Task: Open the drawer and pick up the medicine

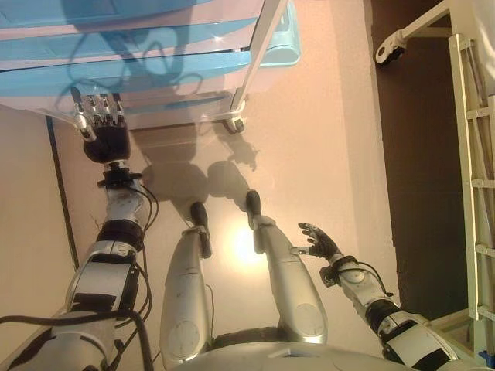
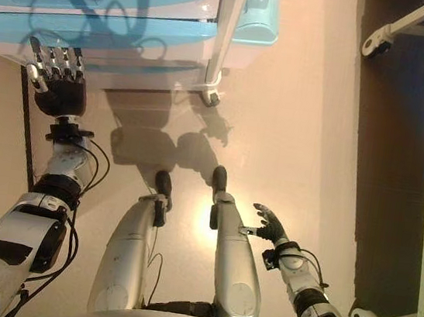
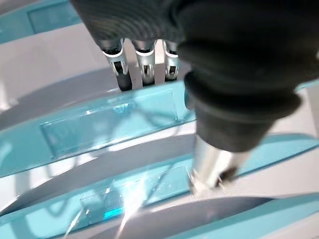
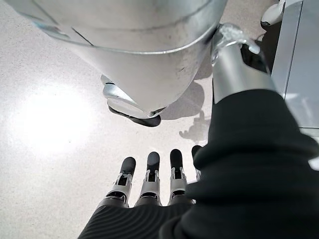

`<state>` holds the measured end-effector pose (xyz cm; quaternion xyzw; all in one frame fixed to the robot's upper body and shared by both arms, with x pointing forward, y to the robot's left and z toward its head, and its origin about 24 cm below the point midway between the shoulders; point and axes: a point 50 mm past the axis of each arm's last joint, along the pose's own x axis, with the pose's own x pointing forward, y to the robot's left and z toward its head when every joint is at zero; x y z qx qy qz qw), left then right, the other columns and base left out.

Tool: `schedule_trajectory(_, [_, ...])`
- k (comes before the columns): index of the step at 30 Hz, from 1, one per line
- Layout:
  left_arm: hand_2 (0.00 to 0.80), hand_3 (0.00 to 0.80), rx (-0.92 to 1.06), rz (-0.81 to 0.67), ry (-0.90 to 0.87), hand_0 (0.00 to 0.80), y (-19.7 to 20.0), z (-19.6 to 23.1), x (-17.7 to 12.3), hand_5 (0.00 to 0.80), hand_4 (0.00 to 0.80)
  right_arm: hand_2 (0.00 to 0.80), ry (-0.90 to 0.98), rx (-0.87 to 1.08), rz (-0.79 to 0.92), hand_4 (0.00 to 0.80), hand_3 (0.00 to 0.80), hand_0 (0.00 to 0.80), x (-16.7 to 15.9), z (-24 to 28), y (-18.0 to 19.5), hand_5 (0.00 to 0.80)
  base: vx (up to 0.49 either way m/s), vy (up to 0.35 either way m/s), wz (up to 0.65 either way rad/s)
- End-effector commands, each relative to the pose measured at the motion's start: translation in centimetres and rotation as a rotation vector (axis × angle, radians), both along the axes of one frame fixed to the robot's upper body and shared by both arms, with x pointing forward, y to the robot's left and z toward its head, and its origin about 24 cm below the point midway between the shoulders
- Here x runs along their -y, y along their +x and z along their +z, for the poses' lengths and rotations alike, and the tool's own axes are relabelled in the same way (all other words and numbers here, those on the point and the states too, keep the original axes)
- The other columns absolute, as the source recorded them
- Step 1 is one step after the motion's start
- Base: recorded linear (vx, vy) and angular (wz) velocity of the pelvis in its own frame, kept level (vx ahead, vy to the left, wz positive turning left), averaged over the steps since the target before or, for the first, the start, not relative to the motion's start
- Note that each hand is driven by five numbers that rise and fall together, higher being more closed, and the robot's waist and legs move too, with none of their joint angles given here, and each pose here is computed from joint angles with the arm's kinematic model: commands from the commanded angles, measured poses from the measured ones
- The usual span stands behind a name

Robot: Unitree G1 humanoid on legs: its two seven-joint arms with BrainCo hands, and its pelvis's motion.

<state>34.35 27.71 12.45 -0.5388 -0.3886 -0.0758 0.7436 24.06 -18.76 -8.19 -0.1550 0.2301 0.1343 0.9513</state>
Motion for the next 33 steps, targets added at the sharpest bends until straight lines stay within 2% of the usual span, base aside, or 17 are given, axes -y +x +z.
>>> schedule_trajectory(1, [0.8, 0.8, 0.318, 0.147, 0.139, 0.8, -1.3, 6.6, -3.2, 0.8, 0.8, 0.0, 0.016, -0.036, 0.015, 0.0, 0.0, 0.0, -0.2, -1.1, -2.2, 0.0, 0.0, 0.0, 0.0])
schedule_trajectory(8, [0.8, 0.8, 0.34, 0.109, 0.216, 0.8, -1.7, 7.1, -2.1, 0.8, 0.8, 0.0, -0.003, -0.024, 0.019, 0.0, 0.0, 0.0, -0.1, -1.0, -2.1, 0.0, -0.013, -0.006, 0.02])
schedule_trajectory(12, [0.8, 0.8, 0.311, 0.054, 0.241, 0.8, -2.4, 5.2, -1.0, 0.8, 0.8, 0.0, -0.023, -0.016, 0.014, 0.0, 0.0, 0.0, 0.0, -0.8, -1.9, 0.0, -0.045, -0.036, 0.1])
schedule_trajectory(16, [0.8, 0.8, 0.218, -0.043, 0.234, 0.8, -3.5, 1.3, 0.6, 0.8, 0.8, 0.0, -0.06, -0.017, 0.006, 0.0, 0.0, 0.0, 0.4, -0.7, -1.7, 0.0, -0.036, -0.063, 0.3])
schedule_trajectory(19, [0.8, 0.8, 0.077, -0.134, 0.216, 0.8, -5.0, -3.4, 2.0, 0.8, 0.8, 0.0, -0.094, -0.028, -0.003, 0.0, 0.0, 0.0, 1.2, -0.7, -1.8, 0.0, 0.003, -0.061, 0.45])
schedule_trajectory(23, [0.8, 0.8, -0.183, -0.232, 0.11, 0.8, -9.5, -11.3, 2.9, 0.8, 0.8, 0.0, -0.158, -0.049, -0.033, 0.0, 0.0, 0.0, 3.4, -0.4, -1.8, 0.0, 0.016, -0.004, 0.51])
schedule_trajectory(27, [0.8, 0.8, -0.453, -0.206, -0.007, 0.8, -14.9, -16.9, 1.7, 0.8, 0.8, 0.0, -0.202, -0.068, -0.059, 0.0, 0.0, 0.0, 5.6, -0.3, -2.3, 0.0, 0.009, -0.011, 0.48])
schedule_trajectory(33, [0.8, 0.8, -0.829, -0.139, -0.088, 0.8, -21.4, -21.7, 0.0, 0.8, 0.8, 0.0, -0.217, -0.105, -0.092, 0.0, 0.0, 0.0, 7.2, -0.6, -2.8, 0.0, 0.032, -0.022, 0.38])
